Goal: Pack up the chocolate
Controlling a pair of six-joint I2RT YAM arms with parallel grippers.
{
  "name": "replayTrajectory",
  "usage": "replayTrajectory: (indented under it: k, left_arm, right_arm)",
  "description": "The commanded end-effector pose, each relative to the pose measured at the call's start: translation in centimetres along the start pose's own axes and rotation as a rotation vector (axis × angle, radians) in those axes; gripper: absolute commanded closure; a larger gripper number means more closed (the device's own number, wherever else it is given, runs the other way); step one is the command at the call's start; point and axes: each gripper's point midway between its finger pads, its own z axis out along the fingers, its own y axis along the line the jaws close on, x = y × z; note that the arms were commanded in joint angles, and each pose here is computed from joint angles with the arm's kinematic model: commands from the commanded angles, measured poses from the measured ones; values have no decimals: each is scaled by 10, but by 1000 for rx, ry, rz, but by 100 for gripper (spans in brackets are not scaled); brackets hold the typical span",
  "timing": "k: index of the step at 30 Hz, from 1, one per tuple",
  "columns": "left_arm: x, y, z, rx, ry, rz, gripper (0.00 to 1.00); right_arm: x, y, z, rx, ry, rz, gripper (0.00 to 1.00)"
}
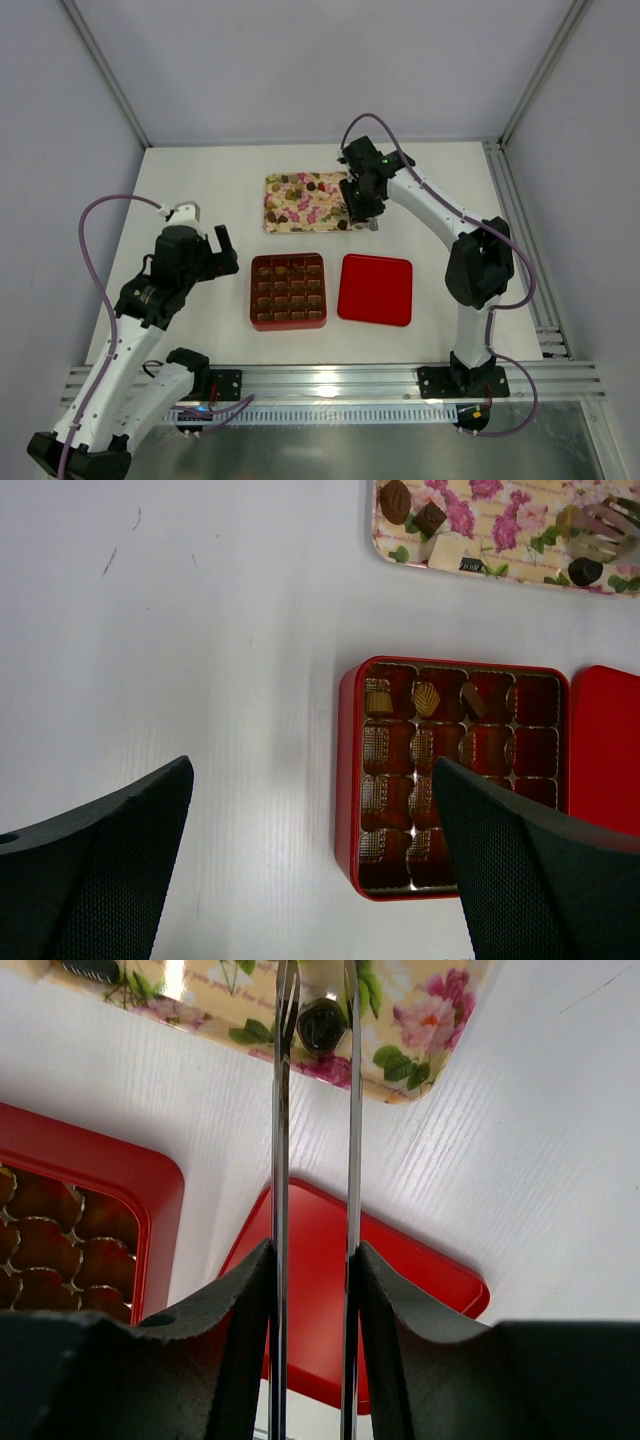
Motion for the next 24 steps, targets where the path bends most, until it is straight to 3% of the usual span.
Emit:
replayTrajectory:
  k: [1, 9, 24]
  left_arm:
    - [-12, -1, 0, -1, -43, -9, 0]
    - [-11, -1, 0, -4, -41, -8, 0]
    - [-12, -1, 0, -3, -42, -6, 0]
  right_arm:
    - [-25, -5, -13, 1, -66, 3, 60]
    - [-39, -6, -17, -10, -89, 10, 54]
    - [-33, -1, -2, -39, -40, 2, 55]
